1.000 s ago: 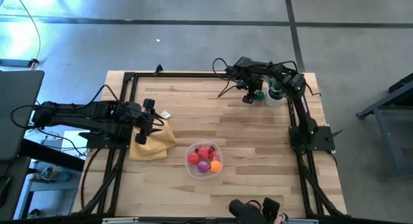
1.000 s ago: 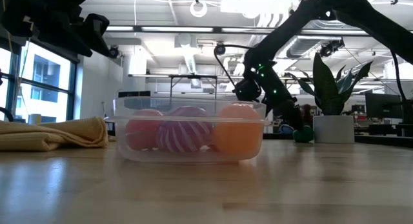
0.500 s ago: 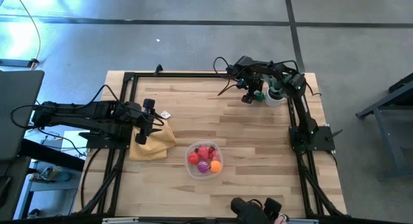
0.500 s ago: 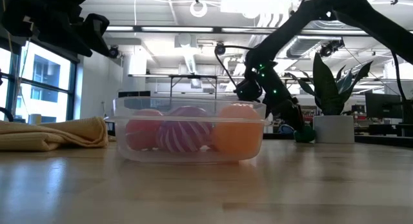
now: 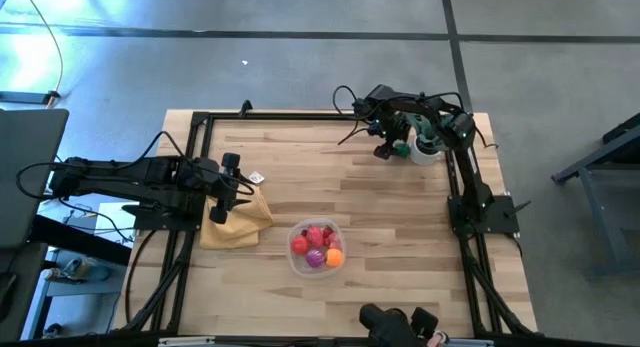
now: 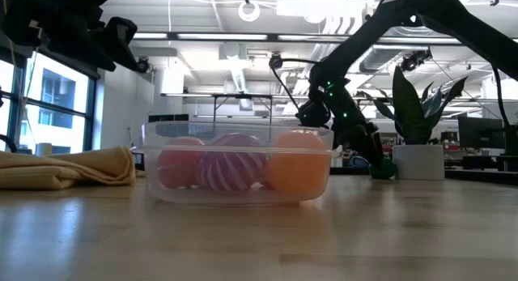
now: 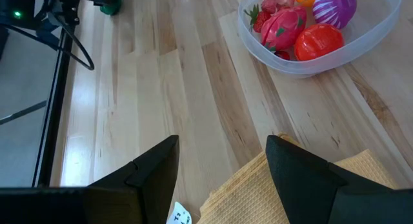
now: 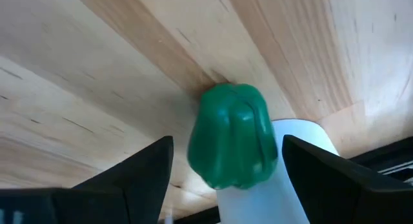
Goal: Pick and placing Produce into tupperware
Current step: Put the green bell pepper into the transparent bin
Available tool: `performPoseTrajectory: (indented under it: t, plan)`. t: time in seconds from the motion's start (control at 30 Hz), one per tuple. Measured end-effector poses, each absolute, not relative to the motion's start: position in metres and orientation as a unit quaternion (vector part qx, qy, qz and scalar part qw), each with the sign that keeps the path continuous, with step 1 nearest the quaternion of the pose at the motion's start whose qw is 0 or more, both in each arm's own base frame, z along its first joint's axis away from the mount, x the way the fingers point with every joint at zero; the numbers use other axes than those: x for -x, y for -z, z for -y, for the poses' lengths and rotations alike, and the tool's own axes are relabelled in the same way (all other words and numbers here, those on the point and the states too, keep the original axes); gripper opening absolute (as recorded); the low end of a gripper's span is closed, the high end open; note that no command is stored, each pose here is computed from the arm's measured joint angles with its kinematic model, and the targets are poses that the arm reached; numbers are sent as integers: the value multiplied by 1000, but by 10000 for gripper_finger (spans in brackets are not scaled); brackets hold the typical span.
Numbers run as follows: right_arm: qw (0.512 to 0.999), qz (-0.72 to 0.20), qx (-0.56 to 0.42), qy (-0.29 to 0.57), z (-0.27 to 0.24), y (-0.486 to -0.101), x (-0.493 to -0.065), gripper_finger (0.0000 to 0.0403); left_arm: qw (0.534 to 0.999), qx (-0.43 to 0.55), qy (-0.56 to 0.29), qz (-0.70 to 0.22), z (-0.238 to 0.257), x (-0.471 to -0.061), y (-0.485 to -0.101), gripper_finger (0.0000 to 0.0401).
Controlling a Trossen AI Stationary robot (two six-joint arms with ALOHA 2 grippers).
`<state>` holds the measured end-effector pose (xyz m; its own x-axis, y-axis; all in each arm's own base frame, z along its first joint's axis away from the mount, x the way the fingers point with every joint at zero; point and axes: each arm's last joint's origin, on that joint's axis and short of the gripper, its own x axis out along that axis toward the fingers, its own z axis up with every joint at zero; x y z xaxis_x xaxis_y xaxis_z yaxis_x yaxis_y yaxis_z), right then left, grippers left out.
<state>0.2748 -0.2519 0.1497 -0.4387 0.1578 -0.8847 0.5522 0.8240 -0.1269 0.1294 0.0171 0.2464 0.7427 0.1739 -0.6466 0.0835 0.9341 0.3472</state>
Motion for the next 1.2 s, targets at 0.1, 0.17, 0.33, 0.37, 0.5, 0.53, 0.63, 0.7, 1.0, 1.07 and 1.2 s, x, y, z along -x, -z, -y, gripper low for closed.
performPoseTrajectory:
  t: [0.1,0.17,0.33,0.37,0.5,0.53,0.63,0.7,1.0,1.07,1.2]
  plan:
    - [484,-823,-217,202,252,-150,-275,283,916,-180,-25,-358,-17,-129,-246,221]
    - [483,-824,-218,202,252,-150,-275,283,916,-180,-25,-358,-17,-129,-246,221]
    - [483,-822,-224,202,251,-150,-275,283,916,-180,-24,-358,-17,-129,-246,221]
    - [484,-821,-227,200,251,-150,-275,283,916,-180,-25,-358,-17,-129,-246,221]
    - [481,-821,-238,192,249,-147,-273,283,916,-180,-25,-358,-17,-129,-246,221]
    - [476,-825,-239,190,248,-144,-272,283,916,-180,-24,-358,-17,-129,-246,221]
    - [455,-837,-245,179,241,-133,-264,283,916,-180,-25,-358,-17,-129,-246,221]
    - [440,-847,-246,167,236,-126,-259,283,916,-180,-25,-358,-17,-129,-246,221]
    - [435,-844,-256,179,231,-117,-256,283,916,-180,-25,-358,-17,-129,-246,221]
    - [442,-842,-253,178,232,-116,-256,283,916,-180,-25,-358,-17,-129,-246,221]
    - [451,-838,-253,176,233,-115,-258,283,916,-180,-25,-358,-17,-129,-246,221]
